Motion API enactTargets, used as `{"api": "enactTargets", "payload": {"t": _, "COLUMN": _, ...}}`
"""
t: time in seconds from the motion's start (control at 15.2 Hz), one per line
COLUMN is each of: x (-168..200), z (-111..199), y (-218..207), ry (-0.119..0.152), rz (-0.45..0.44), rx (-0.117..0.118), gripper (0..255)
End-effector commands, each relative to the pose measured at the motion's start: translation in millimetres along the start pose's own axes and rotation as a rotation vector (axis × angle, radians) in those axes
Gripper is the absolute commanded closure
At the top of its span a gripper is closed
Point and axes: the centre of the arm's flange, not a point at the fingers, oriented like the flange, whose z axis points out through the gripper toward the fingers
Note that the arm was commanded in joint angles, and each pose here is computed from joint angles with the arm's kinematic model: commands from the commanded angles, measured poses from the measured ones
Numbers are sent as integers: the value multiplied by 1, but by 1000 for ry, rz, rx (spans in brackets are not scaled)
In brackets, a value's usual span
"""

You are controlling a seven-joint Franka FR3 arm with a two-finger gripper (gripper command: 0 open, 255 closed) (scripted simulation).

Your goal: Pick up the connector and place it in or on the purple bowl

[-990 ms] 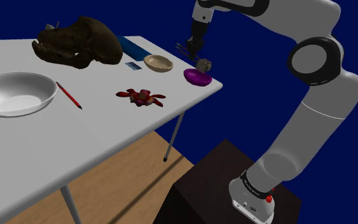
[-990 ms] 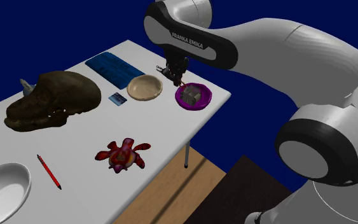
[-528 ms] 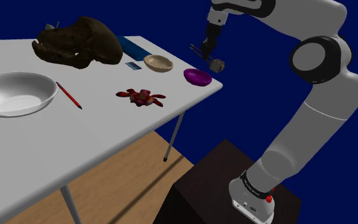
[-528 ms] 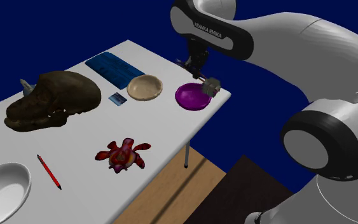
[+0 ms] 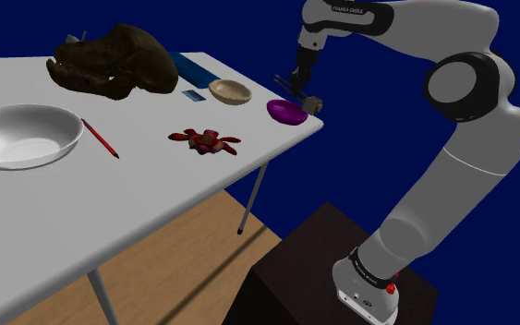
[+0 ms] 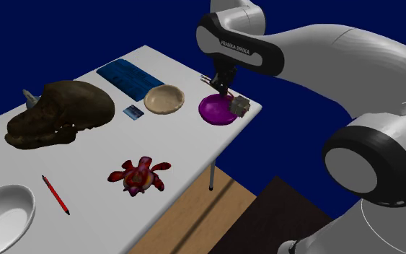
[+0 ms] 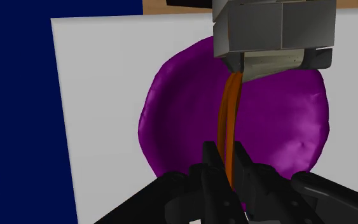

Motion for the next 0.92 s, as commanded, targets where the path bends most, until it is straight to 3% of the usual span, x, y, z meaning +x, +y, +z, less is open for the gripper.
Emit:
{"api": "enactTargets", "payload": {"t": 0.0, "x": 1, "z": 10, "y": 0, "ry": 1, "rz": 0, "rx": 0, "gripper": 255}}
{"api": "enactTargets", "payload": {"t": 0.26, "x": 2, "z": 30, "y": 0, "ry": 1, "rz": 0, "rx": 0, "gripper": 255}}
{"api": "enactTargets", "payload": {"t": 0.73, "x": 2, "z": 30, "y": 0, "ry": 1, "rz": 0, "rx": 0, "gripper": 255}}
{"api": "enactTargets", "payload": {"t": 0.79, "x": 2, "z": 30, "y": 0, "ry": 1, "rz": 0, "rx": 0, "gripper": 0}}
{"api": "enactTargets", "payload": {"t": 0.86, "x": 2, "z": 30, "y": 0, "ry": 1, "rz": 0, "rx": 0, "gripper": 0}}
